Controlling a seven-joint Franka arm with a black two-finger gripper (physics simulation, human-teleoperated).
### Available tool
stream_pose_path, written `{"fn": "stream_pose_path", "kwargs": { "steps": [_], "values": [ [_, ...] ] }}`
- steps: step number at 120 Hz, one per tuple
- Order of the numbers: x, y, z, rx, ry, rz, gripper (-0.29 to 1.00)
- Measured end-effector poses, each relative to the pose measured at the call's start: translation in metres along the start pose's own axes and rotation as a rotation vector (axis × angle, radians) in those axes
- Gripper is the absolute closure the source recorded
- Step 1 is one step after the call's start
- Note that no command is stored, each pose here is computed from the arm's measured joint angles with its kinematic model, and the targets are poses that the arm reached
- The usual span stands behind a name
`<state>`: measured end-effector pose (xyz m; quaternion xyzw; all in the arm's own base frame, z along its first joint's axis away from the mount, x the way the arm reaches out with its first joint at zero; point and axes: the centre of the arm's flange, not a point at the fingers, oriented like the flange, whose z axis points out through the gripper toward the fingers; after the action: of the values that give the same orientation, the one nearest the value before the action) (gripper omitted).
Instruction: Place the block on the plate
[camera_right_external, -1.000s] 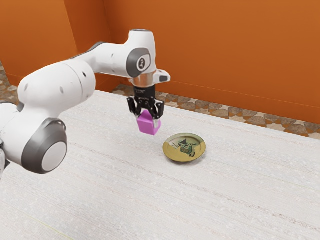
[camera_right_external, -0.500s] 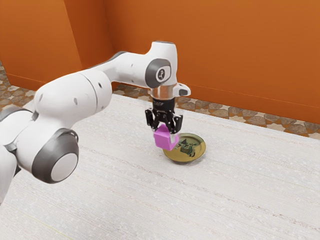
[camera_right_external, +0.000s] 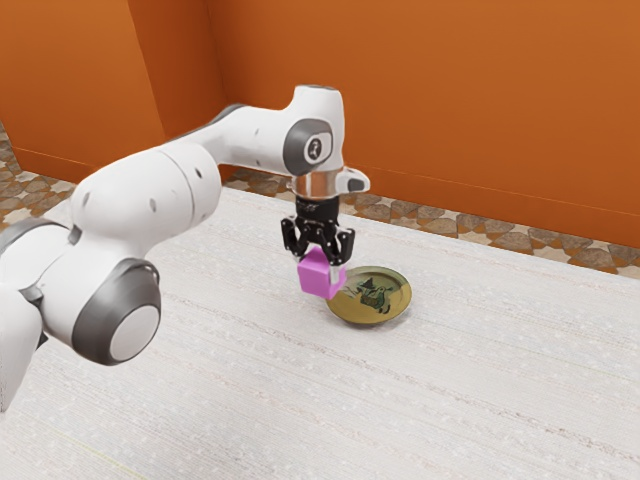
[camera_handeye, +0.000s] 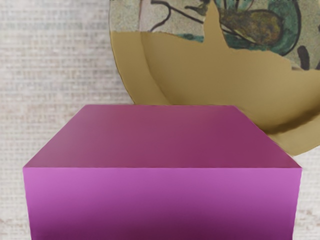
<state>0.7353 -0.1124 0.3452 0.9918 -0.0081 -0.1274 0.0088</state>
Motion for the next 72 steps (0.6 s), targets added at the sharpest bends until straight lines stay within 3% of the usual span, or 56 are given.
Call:
{"fn": "stream_pose_path", "kwargs": {
  "steps": [20, 72],
  "values": [
    [0.005, 0.010, 0.012, -0.009, -0.012, 0.018, 0.31],
    [0.016, 0.018, 0.004, -0.019, 0.088, 0.027, 0.30]
  ]
}}
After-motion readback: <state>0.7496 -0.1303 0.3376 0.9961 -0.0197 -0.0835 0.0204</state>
